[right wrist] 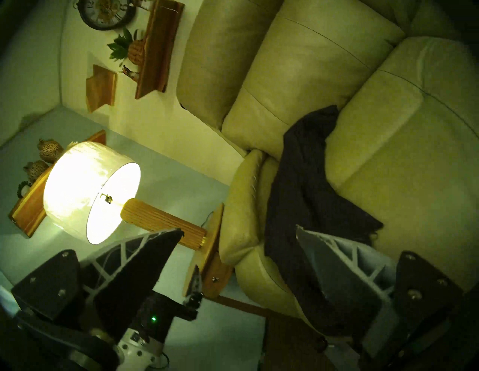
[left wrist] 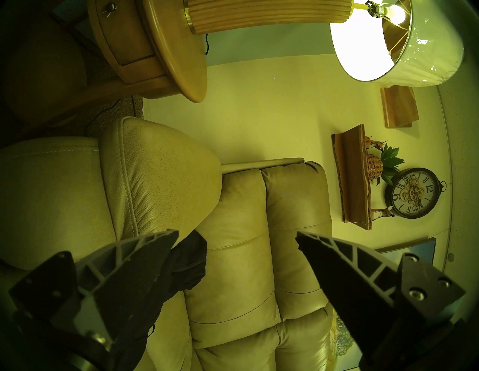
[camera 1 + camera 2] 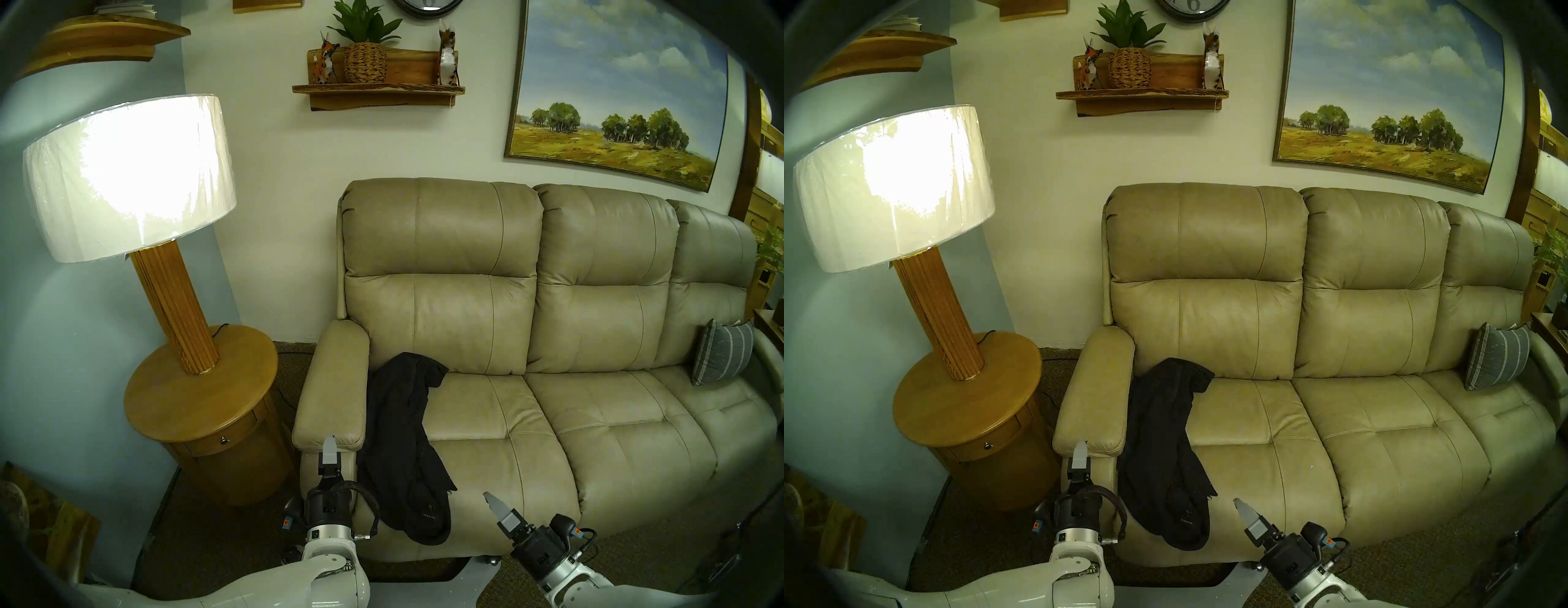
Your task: Drape jacket on sofa arm
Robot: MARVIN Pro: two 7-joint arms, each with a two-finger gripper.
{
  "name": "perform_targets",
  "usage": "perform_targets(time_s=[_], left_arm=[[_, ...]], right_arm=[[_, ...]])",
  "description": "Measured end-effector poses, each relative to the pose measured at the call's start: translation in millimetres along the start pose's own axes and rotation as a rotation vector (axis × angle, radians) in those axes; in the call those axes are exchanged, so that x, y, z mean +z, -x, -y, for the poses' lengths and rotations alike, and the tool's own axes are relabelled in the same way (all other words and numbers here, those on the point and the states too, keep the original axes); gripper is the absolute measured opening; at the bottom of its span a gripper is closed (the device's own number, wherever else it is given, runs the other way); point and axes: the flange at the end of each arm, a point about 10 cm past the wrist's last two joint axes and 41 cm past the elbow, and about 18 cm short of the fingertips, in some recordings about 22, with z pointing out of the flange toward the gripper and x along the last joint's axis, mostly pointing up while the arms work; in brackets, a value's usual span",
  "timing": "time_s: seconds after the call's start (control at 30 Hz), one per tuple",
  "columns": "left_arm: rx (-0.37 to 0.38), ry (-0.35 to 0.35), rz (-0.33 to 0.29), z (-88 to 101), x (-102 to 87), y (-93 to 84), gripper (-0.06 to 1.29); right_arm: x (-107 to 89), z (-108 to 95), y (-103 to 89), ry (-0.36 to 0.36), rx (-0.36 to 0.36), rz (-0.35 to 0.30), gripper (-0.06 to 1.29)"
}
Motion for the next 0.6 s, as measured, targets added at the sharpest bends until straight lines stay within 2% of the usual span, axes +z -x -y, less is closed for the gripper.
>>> perform_targets(time_s=[0.23,0.6], left_arm=[[0.000,-0.001,0.000,0.2,0.0,-0.1,1.25],[0.001,-0.002,0.000,0.4,0.0,-0.1,1.25]], right_arm=[[0.0,-21,38.3,0.107,-0.006,0.067,1.23],[37.7,-33,82.5,0.251,0.022,0.140,1.23]])
